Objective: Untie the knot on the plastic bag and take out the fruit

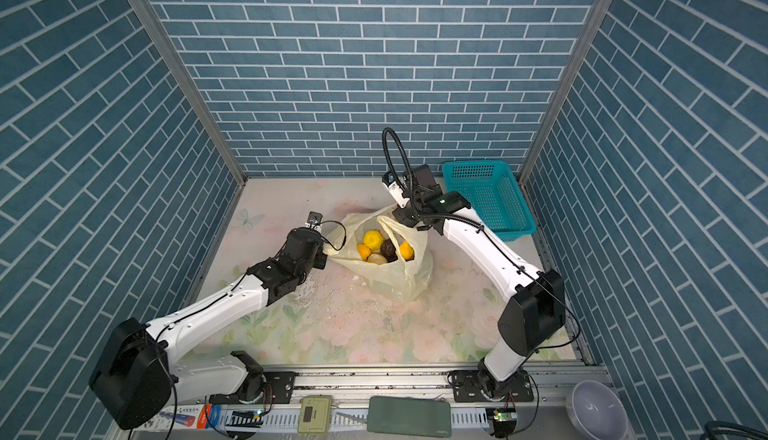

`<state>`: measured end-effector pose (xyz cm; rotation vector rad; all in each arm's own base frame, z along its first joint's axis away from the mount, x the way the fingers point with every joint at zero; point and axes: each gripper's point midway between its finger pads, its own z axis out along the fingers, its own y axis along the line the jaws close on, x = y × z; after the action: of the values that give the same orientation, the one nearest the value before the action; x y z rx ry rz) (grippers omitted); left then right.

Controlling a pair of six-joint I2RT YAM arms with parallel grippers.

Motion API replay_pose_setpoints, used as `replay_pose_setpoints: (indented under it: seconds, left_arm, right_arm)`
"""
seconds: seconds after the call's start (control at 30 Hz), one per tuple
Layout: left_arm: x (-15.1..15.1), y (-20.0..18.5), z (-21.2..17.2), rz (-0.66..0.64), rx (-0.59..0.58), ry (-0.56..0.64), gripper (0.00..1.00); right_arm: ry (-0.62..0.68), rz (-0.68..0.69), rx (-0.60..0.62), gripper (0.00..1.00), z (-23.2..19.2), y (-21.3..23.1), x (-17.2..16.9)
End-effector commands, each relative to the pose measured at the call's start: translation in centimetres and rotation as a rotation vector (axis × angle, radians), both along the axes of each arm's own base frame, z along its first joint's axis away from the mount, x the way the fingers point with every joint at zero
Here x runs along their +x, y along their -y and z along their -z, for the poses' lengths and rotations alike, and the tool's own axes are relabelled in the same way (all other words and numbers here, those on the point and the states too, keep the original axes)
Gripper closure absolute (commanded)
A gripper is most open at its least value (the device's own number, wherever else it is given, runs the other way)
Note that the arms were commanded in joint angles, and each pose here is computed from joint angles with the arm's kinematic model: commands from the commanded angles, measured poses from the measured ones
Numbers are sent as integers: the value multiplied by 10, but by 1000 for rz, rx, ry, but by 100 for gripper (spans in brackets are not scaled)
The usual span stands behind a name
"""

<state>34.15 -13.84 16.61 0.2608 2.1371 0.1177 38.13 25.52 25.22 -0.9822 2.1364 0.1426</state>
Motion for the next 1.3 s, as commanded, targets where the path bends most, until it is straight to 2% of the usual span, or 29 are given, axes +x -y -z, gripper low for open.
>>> replay_pose_setpoints:
  seconds: [0.0,0.07,0.1,0.13,0.3,0.43,0.53,0.67,0.83,0.97,1.07,1.27]
  left_arm:
    - [-7,-3,-2,17,10,-14,40]
    - [-11,11,-7,98,-42,-12,14]
    - [-15,20,-12,149,-75,-6,5]
    - [-19,29,-17,209,-102,1,1]
    - [-46,66,-44,473,-199,-19,0]
    - [-64,88,-76,632,-264,-11,0]
    - [-75,98,-104,720,-307,10,0]
    - [-79,103,-138,768,-324,50,0]
    - [-60,100,-180,730,-337,109,0]
    - [-37,96,-197,701,-357,117,0]
    - [-17,98,-193,707,-360,89,0]
    - [13,120,-152,783,-312,-27,0]
  right_arm:
    - [-4,26,68,100,-5,2,9]
    - [-9,4,68,100,-4,-1,10]
    - [-12,-3,65,100,-3,-2,11]
    - [-12,-6,57,100,-1,-3,12]
    - [-32,-4,43,100,8,-3,21]
    - [-39,-15,52,100,12,-8,25]
    - [-42,-17,50,100,14,-9,27]
    - [-36,-17,53,100,15,-9,28]
    - [-6,-17,77,100,5,-9,27]
    - [7,-52,113,100,-2,-14,22]
    - [13,-78,145,100,-7,-17,19]
    - [13,-96,199,100,-23,-24,18]
